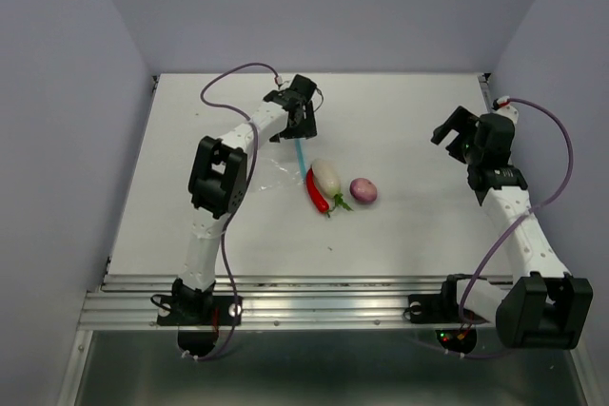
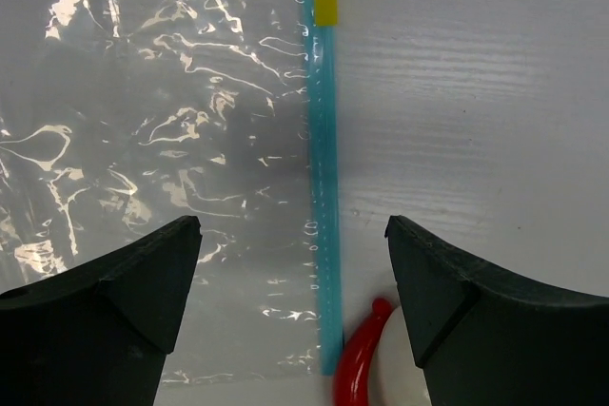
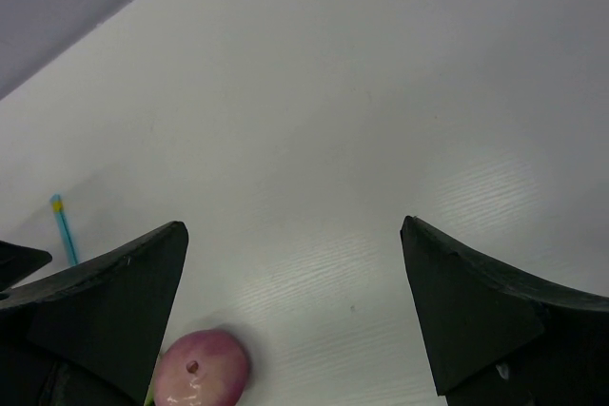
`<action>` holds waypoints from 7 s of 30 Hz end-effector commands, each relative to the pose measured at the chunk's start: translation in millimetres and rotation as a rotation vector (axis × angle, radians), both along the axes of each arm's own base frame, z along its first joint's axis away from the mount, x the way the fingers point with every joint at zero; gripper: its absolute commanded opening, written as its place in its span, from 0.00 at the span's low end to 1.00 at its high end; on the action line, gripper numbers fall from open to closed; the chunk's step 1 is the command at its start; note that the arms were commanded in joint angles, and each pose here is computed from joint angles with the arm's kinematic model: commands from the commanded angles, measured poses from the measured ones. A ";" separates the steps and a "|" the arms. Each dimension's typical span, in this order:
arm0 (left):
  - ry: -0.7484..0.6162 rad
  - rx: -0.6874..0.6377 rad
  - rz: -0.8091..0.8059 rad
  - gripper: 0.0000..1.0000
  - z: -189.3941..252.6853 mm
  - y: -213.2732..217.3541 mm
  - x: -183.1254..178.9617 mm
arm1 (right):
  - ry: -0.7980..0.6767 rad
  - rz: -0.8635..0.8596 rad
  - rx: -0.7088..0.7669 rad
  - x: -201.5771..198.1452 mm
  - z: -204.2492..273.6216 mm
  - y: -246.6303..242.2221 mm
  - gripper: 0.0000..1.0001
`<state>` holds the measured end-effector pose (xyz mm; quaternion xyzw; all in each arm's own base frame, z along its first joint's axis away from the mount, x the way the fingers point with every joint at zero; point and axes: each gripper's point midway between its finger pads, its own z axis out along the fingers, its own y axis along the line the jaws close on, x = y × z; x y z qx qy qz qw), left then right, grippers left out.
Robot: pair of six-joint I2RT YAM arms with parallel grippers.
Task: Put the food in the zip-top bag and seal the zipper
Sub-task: Grab a zip-top bag with the left arm, then open the zip-top bag
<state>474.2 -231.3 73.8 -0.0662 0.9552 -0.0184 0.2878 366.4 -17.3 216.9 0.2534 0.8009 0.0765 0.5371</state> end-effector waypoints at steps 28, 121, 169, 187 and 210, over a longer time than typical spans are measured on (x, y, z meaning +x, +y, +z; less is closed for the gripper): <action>0.094 0.170 0.012 0.50 -39.3 -7.6 -13.3 | 0.013 -0.030 -0.029 0.7 -6.7 -7.5 1.00; 0.096 0.061 -0.076 0.00 -70.2 37.4 -59.5 | 0.071 0.673 0.256 41.8 -52.1 173.6 1.00; -0.356 -0.677 -0.414 0.00 135.7 -53.3 -102.8 | -0.051 0.994 0.306 33.8 5.9 341.9 0.44; -0.376 -0.708 -0.432 0.00 143.7 -56.5 -106.4 | -0.017 1.033 0.359 30.9 -5.4 355.7 0.28; -0.430 -0.555 -0.315 0.00 151.9 -25.9 -93.2 | -0.035 0.824 0.229 45.9 -17.6 318.8 0.01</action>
